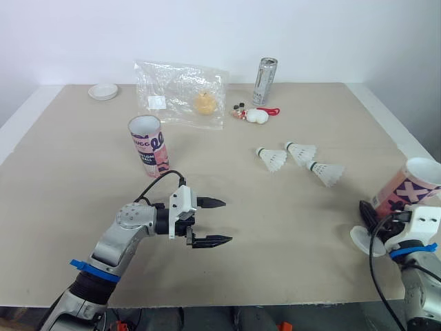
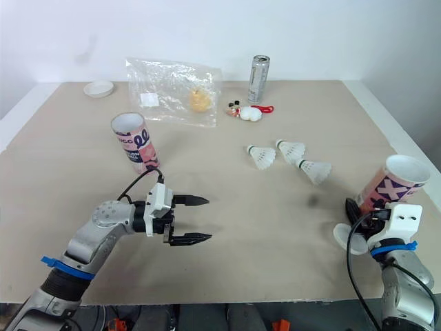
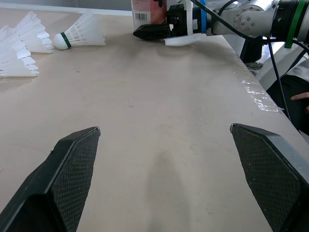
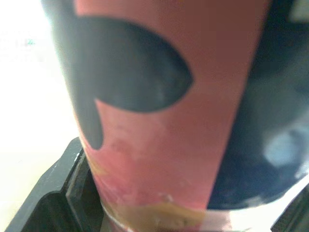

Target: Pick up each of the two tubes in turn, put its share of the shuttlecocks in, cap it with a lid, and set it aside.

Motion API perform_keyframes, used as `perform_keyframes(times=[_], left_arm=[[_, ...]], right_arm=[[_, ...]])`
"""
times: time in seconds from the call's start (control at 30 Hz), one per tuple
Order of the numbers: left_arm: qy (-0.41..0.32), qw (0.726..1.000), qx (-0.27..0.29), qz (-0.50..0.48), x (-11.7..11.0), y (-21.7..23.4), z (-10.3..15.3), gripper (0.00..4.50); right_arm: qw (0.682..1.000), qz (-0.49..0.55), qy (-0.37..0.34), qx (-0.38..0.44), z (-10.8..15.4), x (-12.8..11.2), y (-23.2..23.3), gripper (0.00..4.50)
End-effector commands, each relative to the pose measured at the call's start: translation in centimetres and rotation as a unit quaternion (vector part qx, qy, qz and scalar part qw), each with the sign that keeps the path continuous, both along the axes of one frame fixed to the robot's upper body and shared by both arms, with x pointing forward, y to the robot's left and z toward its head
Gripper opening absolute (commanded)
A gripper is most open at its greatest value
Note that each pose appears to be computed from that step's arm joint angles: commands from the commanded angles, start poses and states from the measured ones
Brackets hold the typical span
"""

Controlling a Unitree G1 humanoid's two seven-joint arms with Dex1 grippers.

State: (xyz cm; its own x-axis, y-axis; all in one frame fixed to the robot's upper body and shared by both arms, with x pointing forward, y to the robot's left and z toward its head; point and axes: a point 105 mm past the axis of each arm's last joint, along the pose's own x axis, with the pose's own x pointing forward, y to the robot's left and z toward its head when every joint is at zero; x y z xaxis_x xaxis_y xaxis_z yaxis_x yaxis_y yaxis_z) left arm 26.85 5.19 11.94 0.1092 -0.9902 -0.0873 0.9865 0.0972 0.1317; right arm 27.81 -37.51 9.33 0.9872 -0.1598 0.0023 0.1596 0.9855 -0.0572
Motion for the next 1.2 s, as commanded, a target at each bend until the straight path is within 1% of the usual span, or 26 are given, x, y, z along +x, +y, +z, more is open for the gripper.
perform_keyframes(times=[0.03,0.17,0.3,0.4,0.47,0.5,0.57,0.7,0.87,1.0,1.07,1.17,1.2], left_arm=[[-0.014,1.000,-0.009,-0.006,-0.3,-0.3,0.8,4.50],[-0.013,1.000,-0.009,-0.007,-0.3,-0.2,0.8,4.50],[-0.011,1.000,-0.008,-0.007,-0.4,-0.2,0.7,4.50],[-0.010,1.000,-0.008,-0.007,-0.4,-0.3,0.7,4.50],[-0.010,1.000,-0.008,-0.006,-0.4,-0.3,0.7,4.50],[-0.010,1.000,-0.008,-0.006,-0.4,-0.3,0.7,4.50],[-0.010,1.000,-0.009,-0.004,-0.4,-0.3,0.7,4.50],[-0.011,1.000,-0.011,0.000,-0.3,-0.3,0.6,4.50],[-0.011,1.000,-0.010,0.005,-0.3,-0.2,0.5,4.50],[-0.012,1.000,-0.011,0.008,-0.3,-0.2,0.5,4.50],[-0.011,1.000,-0.011,0.008,-0.3,-0.2,0.5,4.50],[-0.010,1.000,-0.011,0.008,-0.4,-0.1,0.5,4.50],[-0.010,1.000,-0.010,0.009,-0.4,-0.1,0.5,4.50]], right_arm=[[0.998,-0.038,-0.041,0.027,2.0,-0.3,-1.8,4.22],[0.999,-0.023,-0.039,0.028,2.3,-0.2,-1.6,4.22],[0.999,0.009,-0.026,0.030,1.9,-0.3,-1.0,4.22],[0.998,0.033,-0.032,0.049,1.9,0.1,-0.1,4.22],[0.993,-0.005,-0.064,0.102,2.6,0.3,-1.1,4.22],[0.993,0.000,-0.058,0.099,2.6,0.4,-1.0,4.22],[0.999,0.049,-0.010,0.021,1.9,0.6,0.4,4.22],[0.999,0.031,-0.023,0.037,2.2,0.6,-0.4,4.22],[0.997,0.082,-0.008,0.004,2.3,0.5,0.9,4.22],[0.997,0.082,-0.003,-0.012,2.1,0.4,0.7,4.22],[0.995,0.093,0.006,-0.042,1.9,0.4,0.9,4.22],[0.995,0.093,0.002,-0.038,1.9,0.4,0.9,4.22],[0.996,0.090,-0.002,-0.025,1.9,0.4,0.7,4.22]])
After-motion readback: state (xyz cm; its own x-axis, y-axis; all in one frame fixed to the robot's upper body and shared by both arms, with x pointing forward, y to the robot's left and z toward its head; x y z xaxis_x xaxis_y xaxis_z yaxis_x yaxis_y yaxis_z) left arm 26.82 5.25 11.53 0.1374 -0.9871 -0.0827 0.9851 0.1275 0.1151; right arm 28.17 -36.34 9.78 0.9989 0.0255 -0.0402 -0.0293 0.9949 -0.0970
